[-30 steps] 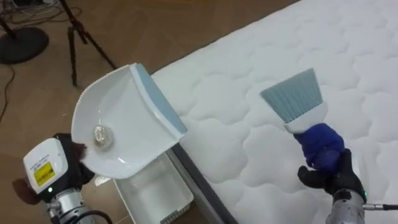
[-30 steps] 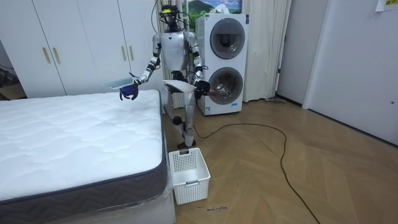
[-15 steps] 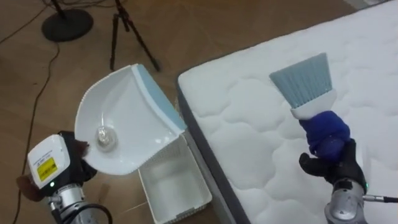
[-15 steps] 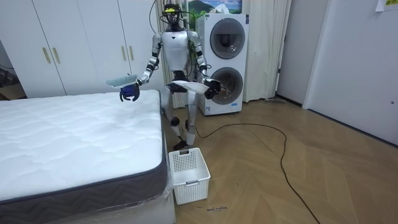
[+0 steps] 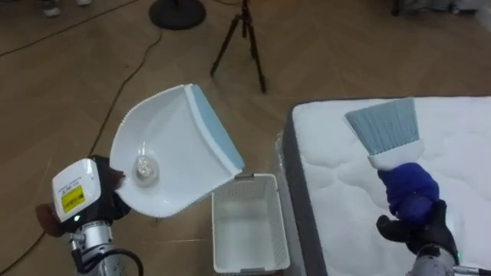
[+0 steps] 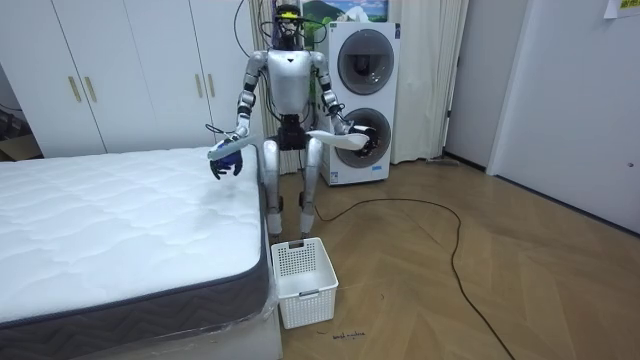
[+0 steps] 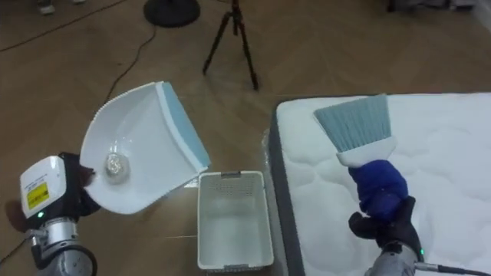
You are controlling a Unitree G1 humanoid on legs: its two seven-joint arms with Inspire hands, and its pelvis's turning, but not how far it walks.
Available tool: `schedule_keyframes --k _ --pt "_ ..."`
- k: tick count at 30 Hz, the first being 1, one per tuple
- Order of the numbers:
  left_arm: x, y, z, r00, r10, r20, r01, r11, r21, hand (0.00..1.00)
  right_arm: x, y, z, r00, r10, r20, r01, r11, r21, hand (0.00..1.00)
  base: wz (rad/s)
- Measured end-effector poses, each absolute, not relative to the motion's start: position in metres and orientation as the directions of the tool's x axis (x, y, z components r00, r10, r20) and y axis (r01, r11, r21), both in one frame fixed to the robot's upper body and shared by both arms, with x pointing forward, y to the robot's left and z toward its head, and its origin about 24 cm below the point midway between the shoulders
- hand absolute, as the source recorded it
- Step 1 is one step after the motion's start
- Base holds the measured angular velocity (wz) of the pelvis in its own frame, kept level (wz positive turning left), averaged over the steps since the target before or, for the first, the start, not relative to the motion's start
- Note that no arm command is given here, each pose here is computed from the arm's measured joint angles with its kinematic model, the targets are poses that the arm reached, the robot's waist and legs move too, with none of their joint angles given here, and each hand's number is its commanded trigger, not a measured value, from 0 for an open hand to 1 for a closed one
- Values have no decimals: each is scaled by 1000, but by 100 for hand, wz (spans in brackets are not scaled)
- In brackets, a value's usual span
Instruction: Clean bed
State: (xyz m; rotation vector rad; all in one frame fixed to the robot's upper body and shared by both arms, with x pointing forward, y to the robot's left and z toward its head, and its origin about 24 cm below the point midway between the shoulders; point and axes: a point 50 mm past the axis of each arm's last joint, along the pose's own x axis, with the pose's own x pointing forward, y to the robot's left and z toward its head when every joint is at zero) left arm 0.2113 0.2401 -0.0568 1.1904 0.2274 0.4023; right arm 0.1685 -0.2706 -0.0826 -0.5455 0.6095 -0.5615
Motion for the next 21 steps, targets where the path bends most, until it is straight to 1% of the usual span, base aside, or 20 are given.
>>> schedule_keyframes --k 4,7,10,14,18,21 --pt "209 249 -58 903 428 32 -169 286 943 100 171 -268 -83 690 -617 -378 317 727 -609 0 28" --pt "212 250 -59 904 428 22 -155 279 948 100 170 -268 -83 687 -619 -380 317 726 -610 0 50" --pt "210 253 -63 897 442 1 -133 267 954 100 174 -269 -82 692 -615 -377 314 728 -610 0 14" --pt "213 256 -64 892 452 -25 -104 257 961 100 168 -273 -90 666 -617 -419 283 729 -623 0 20" --pt "234 261 -53 891 454 13 -131 230 964 100 180 -276 -89 662 -627 -412 290 720 -631 0 24" --pt "252 264 -41 909 413 48 -137 189 972 100 187 -278 -87 663 -632 -402 300 716 -630 0 13"
